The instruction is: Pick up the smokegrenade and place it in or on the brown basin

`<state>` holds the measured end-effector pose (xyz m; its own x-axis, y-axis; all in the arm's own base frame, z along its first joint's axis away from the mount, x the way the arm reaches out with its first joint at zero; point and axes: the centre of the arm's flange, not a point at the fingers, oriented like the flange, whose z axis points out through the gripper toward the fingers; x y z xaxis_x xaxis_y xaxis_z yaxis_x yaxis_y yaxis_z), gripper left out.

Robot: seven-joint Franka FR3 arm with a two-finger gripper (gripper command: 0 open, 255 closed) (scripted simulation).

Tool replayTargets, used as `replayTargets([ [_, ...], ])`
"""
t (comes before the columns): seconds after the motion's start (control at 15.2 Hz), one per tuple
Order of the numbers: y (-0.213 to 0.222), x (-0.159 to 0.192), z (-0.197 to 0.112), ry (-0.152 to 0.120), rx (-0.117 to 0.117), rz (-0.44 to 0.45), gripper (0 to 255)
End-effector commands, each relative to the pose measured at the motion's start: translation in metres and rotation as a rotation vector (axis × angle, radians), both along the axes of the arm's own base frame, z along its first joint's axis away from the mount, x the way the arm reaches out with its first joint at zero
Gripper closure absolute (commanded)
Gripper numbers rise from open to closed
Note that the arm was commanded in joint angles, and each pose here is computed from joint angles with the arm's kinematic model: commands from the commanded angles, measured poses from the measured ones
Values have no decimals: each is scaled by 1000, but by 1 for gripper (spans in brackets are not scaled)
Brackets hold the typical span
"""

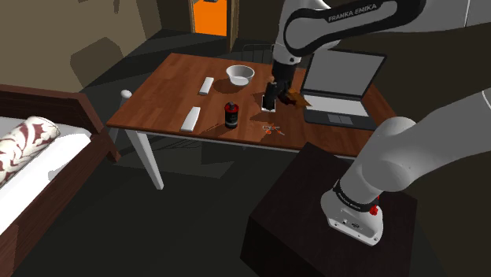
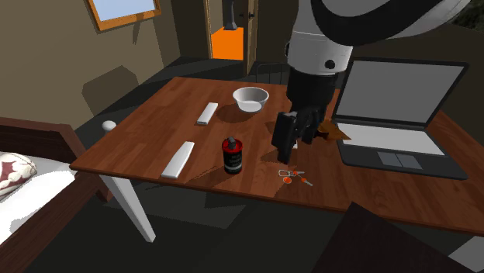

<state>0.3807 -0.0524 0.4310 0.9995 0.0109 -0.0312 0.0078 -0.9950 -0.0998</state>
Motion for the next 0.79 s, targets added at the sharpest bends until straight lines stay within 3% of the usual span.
replayTargets([
  [0.0, -5, 16, -17, -24, -9, 15, 0],
  [0.73, -44, 102, -110, -132, -52, 92, 0],
])
